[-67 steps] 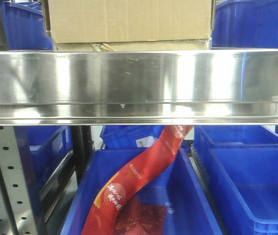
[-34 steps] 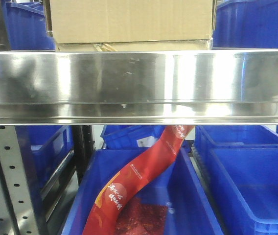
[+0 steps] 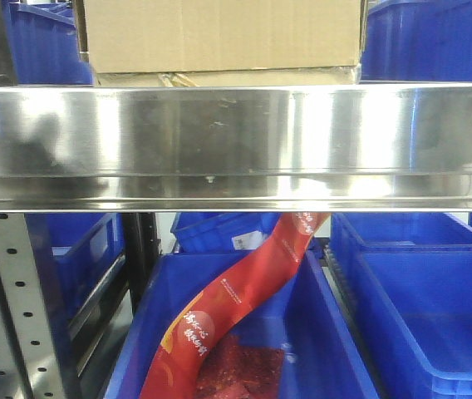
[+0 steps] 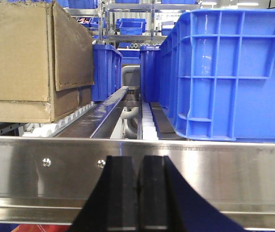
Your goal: Stack two boxes on right shelf middle
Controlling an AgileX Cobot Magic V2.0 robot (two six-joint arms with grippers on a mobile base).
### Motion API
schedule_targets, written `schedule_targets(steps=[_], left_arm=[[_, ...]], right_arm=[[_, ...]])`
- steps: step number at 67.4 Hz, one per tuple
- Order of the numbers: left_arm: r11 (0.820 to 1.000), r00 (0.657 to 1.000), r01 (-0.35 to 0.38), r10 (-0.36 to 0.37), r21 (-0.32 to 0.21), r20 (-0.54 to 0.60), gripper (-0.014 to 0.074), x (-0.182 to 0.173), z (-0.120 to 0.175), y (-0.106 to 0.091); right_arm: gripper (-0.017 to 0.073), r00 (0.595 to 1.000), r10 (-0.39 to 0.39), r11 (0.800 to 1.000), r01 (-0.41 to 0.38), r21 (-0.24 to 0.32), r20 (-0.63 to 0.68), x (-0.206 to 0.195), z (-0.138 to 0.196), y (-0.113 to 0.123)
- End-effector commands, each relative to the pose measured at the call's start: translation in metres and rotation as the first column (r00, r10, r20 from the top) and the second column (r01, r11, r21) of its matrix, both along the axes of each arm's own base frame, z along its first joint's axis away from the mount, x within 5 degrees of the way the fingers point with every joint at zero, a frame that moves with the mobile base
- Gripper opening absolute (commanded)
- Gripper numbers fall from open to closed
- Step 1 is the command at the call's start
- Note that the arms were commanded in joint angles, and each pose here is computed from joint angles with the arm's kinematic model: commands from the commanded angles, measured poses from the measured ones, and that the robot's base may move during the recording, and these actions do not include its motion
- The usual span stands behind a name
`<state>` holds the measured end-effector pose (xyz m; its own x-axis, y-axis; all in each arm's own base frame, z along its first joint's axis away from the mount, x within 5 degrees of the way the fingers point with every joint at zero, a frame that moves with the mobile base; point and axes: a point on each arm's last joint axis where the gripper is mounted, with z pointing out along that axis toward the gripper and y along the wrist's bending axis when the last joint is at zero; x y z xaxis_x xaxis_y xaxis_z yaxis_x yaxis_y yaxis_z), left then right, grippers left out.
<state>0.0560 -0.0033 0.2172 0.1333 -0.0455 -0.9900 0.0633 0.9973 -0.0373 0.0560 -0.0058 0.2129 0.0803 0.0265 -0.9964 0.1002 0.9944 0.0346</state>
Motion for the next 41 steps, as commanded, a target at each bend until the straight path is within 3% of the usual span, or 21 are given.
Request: schedule_targets(steps=[1, 41], left_arm=[[1.0, 1.0, -0.006, 0.006, 0.003, 0.02, -0.0102, -0.0007, 0.0022, 0.0004], [1.0, 1.0, -0.006, 0.006, 0.003, 0.02, -0.0102, -0.0007, 0.0022, 0.0004]], right_arm=[[-0.0168, 1.0, -0.004, 1.0, 0.004, -0.004, 0.017, -0.0003, 0.001, -0.0002], [-0.0168, 1.0, -0.004, 1.0, 0.004, -0.004, 0.017, -0.0003, 0.001, -0.0002]])
